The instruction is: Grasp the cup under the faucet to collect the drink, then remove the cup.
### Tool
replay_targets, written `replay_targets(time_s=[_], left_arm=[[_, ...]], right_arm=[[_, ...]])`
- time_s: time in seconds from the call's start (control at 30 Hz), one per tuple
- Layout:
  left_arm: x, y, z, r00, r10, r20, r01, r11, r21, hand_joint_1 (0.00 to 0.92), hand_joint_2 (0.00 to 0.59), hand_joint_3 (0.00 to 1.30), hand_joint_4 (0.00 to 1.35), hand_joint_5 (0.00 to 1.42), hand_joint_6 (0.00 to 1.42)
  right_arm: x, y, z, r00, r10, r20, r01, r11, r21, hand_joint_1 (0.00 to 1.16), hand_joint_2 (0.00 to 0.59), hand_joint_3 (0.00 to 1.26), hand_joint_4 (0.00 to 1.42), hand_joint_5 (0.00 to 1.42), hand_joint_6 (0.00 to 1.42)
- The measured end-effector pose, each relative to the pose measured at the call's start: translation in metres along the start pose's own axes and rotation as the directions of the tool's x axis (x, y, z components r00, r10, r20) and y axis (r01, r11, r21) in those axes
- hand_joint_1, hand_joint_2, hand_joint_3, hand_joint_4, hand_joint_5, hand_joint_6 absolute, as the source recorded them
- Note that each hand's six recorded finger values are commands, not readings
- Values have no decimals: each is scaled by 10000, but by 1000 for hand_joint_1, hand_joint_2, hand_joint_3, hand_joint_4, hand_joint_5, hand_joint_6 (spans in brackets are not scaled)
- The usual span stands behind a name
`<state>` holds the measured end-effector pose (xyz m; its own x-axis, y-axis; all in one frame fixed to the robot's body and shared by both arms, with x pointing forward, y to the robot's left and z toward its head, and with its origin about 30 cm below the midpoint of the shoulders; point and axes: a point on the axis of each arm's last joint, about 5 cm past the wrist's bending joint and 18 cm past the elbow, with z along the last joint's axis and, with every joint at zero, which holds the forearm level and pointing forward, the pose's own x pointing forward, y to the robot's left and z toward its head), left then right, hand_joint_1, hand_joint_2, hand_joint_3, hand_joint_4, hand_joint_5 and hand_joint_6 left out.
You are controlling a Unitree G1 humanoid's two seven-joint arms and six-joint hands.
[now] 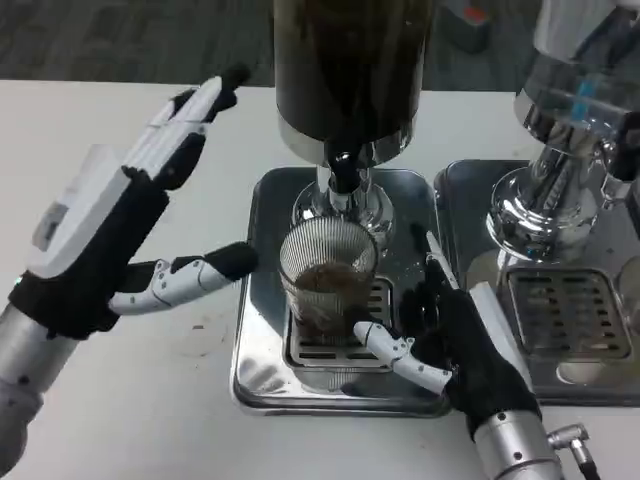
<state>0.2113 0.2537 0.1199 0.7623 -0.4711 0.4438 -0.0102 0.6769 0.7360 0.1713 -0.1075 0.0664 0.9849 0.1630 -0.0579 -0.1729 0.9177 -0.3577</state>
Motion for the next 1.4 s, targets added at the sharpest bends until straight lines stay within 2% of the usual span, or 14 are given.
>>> replay_targets(time_s=[0.13,0.23,0.47,0.6,0.8,0.97,1.4], left_arm=[[-234,-37,-99,9911,52,-1333,-79,9998,-203,0,148,0,0,90,23],[-332,-52,-135,9823,178,-1863,-225,9995,-232,0,149,0,0,86,23],[-493,-104,-191,9588,347,-2820,-429,9988,-230,0,151,0,0,71,10],[-545,-159,-223,9440,-30,-3299,-82,9994,-325,0,153,0,0,64,2],[-584,-184,-255,9280,-239,-3717,120,9993,-342,0,154,0,0,2,0],[-639,-264,-266,9075,-874,-4108,747,9961,-469,0,154,0,0,0,0],[-699,-333,-245,8978,-1238,-4227,1024,9921,-730,0,163,0,0,0,0]], right_arm=[[-2,7,-2,9997,4,234,-9,9998,219,646,226,0,0,0,0],[-2,41,9,9989,201,420,-221,9987,461,642,223,0,0,0,0],[21,48,3,9977,420,524,-457,9964,718,649,203,0,0,0,0],[60,52,4,9972,506,546,-546,9958,737,666,194,0,0,0,0],[113,61,14,9969,540,580,-582,9956,737,673,191,0,0,0,0],[160,81,21,9967,566,576,-611,9950,794,695,187,0,0,0,0],[245,89,4,9951,764,633,-829,9909,1065,758,189,0,0,0,22]])
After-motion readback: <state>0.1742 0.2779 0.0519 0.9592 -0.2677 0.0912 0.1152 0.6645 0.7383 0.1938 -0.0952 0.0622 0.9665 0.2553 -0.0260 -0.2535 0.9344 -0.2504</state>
